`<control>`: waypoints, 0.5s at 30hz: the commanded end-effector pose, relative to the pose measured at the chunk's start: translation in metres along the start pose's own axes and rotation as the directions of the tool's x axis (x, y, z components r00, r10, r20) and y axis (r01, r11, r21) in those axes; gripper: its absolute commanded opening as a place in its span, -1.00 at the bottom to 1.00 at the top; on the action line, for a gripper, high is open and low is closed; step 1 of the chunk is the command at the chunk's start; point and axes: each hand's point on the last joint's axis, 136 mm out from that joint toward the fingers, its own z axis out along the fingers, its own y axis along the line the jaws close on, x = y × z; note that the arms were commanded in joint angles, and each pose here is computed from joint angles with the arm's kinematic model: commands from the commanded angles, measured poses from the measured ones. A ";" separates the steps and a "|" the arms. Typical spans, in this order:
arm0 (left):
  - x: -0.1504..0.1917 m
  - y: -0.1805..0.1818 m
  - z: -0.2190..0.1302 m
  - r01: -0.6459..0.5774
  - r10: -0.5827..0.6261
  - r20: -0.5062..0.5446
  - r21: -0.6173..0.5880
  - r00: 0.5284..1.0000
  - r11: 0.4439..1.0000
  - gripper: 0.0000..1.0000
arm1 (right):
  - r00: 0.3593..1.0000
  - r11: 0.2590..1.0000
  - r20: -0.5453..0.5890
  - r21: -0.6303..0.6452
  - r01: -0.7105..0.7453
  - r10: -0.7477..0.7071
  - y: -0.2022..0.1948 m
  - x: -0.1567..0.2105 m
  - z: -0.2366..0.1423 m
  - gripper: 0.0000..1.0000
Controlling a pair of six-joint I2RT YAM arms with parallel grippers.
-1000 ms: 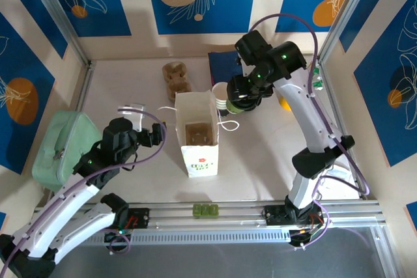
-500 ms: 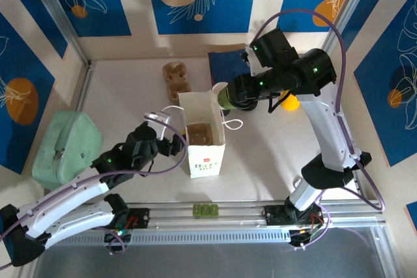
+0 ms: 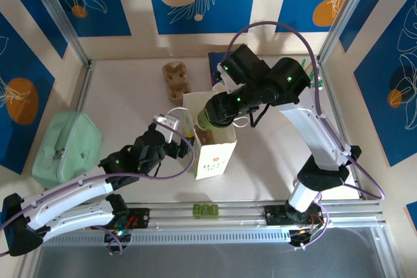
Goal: Pack the takeout coffee
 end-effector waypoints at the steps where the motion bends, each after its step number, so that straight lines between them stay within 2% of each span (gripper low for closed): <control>1: -0.003 0.001 -0.001 0.010 -0.010 0.032 -0.010 0.999 1.000 0.79 | 0.991 0.997 -0.132 0.074 -0.010 0.020 -0.008 0.030 0.010 0.31; 9: 0.006 0.001 -0.001 0.004 -0.004 0.026 -0.002 1.000 1.000 0.79 | 0.980 0.992 -0.199 0.126 0.004 0.022 -0.003 0.035 0.041 0.30; 15: 0.013 -0.014 -0.002 -0.005 0.002 0.035 0.086 0.999 0.996 0.78 | 0.970 0.980 -0.242 0.197 0.031 0.018 -0.007 0.037 0.054 0.30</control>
